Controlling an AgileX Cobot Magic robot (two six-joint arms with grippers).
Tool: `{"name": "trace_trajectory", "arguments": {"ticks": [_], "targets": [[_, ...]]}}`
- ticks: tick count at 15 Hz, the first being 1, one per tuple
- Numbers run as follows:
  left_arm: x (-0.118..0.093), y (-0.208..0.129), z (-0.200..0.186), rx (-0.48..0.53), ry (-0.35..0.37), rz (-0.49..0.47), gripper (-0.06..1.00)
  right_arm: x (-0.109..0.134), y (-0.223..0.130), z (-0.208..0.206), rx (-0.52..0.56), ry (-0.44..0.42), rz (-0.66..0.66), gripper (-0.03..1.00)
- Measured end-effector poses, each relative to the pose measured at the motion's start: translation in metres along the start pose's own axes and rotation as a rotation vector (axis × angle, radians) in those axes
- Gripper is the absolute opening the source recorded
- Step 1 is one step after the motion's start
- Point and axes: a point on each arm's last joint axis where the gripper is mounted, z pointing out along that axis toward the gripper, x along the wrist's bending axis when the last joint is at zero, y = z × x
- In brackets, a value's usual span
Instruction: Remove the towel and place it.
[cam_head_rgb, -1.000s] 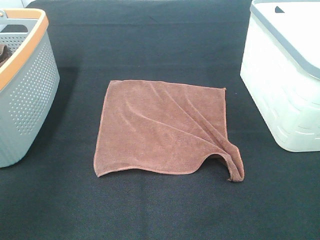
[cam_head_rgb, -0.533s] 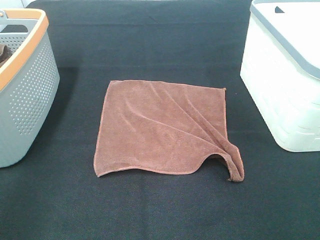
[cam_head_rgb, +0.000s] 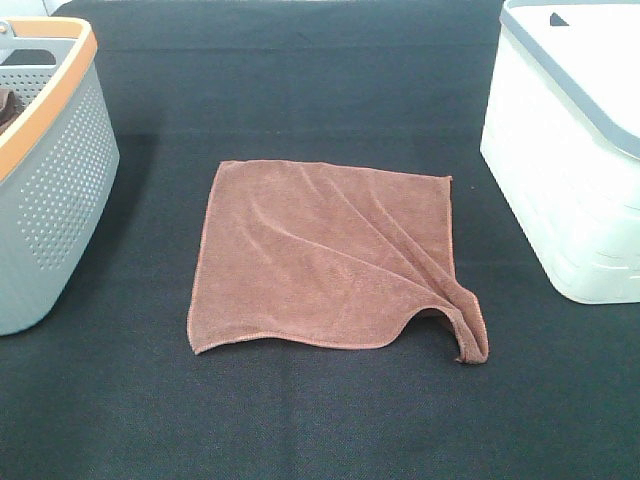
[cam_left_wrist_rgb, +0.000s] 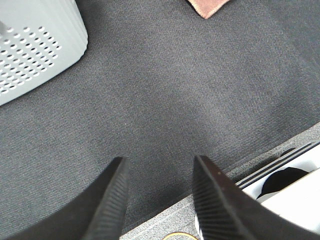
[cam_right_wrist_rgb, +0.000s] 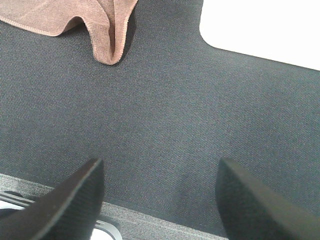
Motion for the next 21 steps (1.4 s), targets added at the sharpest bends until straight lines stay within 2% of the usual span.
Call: {"name": "trace_trajectory", "arguments": {"ticks": [12, 14, 16, 18, 21], "targets": [[0.0, 0.0, 0.0, 0.0, 0.0, 0.0, 0.41, 0.0, 0.0, 0.0, 0.0, 0.0, 0.0, 0.62], [0.0, -0.002, -0.003, -0.024, 0.008, -0.008, 0.41, 0.0, 0.0, 0.0, -0.001, 0.0, 0.0, 0.62], [0.004, -0.007, -0.012, -0.085, 0.073, -0.074, 0.41, 0.0, -0.002, -0.004, -0.028, 0.0, 0.0, 0.62], [0.005, -0.017, -0.025, -0.178, 0.158, -0.145, 0.41, -0.001, -0.008, -0.013, -0.098, -0.017, 0.02, 0.62], [0.0, -0.031, -0.04, -0.311, 0.244, -0.188, 0.41, -0.004, -0.021, -0.029, -0.236, -0.136, 0.127, 0.62]]}}
